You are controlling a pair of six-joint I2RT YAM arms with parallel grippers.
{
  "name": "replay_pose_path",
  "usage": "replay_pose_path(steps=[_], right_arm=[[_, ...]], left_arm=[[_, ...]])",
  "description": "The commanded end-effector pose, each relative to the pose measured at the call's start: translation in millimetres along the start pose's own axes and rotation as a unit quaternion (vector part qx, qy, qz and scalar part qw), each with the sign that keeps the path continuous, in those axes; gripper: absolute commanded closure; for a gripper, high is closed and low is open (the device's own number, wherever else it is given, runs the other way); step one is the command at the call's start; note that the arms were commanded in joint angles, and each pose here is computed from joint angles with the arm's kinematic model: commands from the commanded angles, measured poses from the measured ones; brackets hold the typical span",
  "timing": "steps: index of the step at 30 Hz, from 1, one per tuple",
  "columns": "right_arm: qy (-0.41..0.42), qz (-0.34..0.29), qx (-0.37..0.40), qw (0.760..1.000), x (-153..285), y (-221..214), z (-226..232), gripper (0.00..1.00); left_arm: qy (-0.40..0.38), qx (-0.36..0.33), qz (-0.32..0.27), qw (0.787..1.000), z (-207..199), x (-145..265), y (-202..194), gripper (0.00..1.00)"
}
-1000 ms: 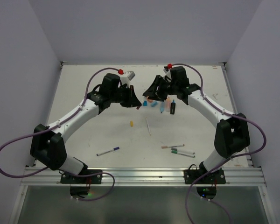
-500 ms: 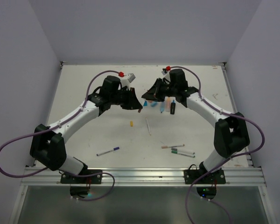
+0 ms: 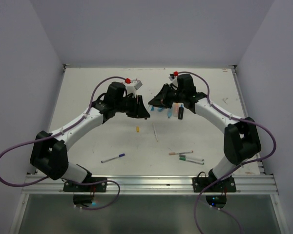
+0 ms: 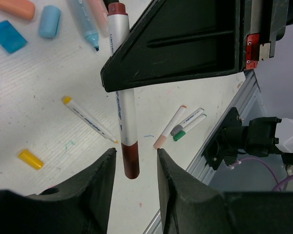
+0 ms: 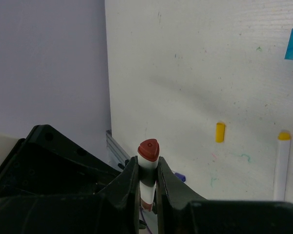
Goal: Open the pen caps
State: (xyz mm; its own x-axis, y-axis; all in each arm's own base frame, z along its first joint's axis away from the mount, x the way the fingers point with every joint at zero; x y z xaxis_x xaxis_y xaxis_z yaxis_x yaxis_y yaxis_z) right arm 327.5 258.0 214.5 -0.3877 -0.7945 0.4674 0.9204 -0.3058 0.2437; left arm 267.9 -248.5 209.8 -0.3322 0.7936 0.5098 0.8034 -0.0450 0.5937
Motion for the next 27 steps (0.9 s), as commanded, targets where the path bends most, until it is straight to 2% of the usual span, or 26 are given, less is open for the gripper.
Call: replay_pose_path(steps=[1,6,9,10,11,12,14,16,17,18,19,20,21,22,23,24,25,27], right_arm=[[0.036,-0.013,0.012,0.999,7.7,3.5,18.8,1.00],[0.041,-0.014,0.010,0.999,7.9,5.0,21.0,1.00],[0.045,-0.015,0.007,0.999,6.9,5.3,22.0,1.00],[0.048,-0.015,0.008,0.999,6.7,5.5,22.8,1.00],[0.051,-0.013,0.006,0.999,6.9,5.1,23.8,1.00],[0.053,-0.010,0.004,0.999,7.2,4.1,23.9,1.00],[0.065,-0.008,0.008,0.998,7.9,4.1,26.7,1.00],[0.095,-0.013,0.028,0.995,8.7,7.7,34.3,1.00],[0.118,-0.004,0.039,0.992,10.9,6.0,39.8,1.00],[0.152,-0.010,0.058,0.987,12.6,8.9,46.9,1.00],[0.180,-0.007,0.069,0.981,15.0,8.9,52.4,1.00],[0.213,0.010,0.062,0.975,20.6,5.0,61.2,1.00],[0.229,0.011,0.061,0.971,22.0,3.6,60.1,1.00],[0.260,0.002,0.082,0.962,27.0,6.3,69.2,1.00],[0.275,0.019,0.070,0.959,30.1,3.4,72.1,1.00],[0.296,0.014,0.082,0.952,31.7,4.1,73.8,1.00],[0.307,0.015,0.082,0.948,33.4,3.8,75.3,1.00],[0.319,0.014,0.062,0.945,34.4,4.3,75.0,1.00]], left_arm=[[-0.024,-0.026,-0.009,0.999,-7.8,2.3,3.7,0.62],[-0.033,-0.026,0.002,0.999,-7.6,-0.3,0.8,0.68],[-0.041,-0.026,0.013,0.999,-7.5,-1.9,-2.2,0.76],[-0.044,-0.027,0.014,0.999,-8.0,-2.1,-2.6,0.81],[-0.047,-0.027,0.018,0.998,-7.9,-2.5,-3.9,0.98],[-0.049,-0.031,0.020,0.998,-7.5,-2.1,-4.4,1.00],[-0.081,-0.041,0.017,0.996,-12.4,-2.6,-5.7,1.00],[-0.157,-0.035,0.042,0.986,-22.1,-0.1,-16.0,1.00],[-0.187,-0.047,0.031,0.981,-26.1,-0.3,-13.3,1.00],[-0.235,-0.035,0.038,0.971,-34.9,6.7,-14.3,1.00],[-0.268,-0.055,0.017,0.962,-36.3,8.1,-14.6,1.00],[-0.299,-0.027,0.027,0.953,-43.0,18.7,-15.5,1.00],[-0.315,-0.024,0.021,0.949,-45.2,23.1,-14.9,1.00],[-0.339,-0.055,-0.008,0.939,-50.9,28.9,-8.6,1.00],[-0.341,-0.020,-0.004,0.940,-47.7,35.0,-11.8,1.00],[-0.346,-0.013,-0.010,0.938,-45.8,38.3,-12.1,1.00],[-0.362,-0.041,-0.037,0.931,-49.2,45.6,-6.8,1.00],[-0.362,-0.022,-0.031,0.931,-43.4,49.1,-7.0,1.00]])
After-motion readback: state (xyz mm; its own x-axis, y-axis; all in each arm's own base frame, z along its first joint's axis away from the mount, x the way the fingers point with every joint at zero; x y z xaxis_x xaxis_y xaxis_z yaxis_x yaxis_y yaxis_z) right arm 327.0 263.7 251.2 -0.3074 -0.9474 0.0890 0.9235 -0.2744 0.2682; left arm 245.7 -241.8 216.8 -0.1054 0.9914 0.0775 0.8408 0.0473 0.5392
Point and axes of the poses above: each gripper's point midway between its finger pads, its own x axis back along the fingers, its own z axis along the line the jaws close on, y = z × x, the point moved 5 cm from there along x, back along the fingers
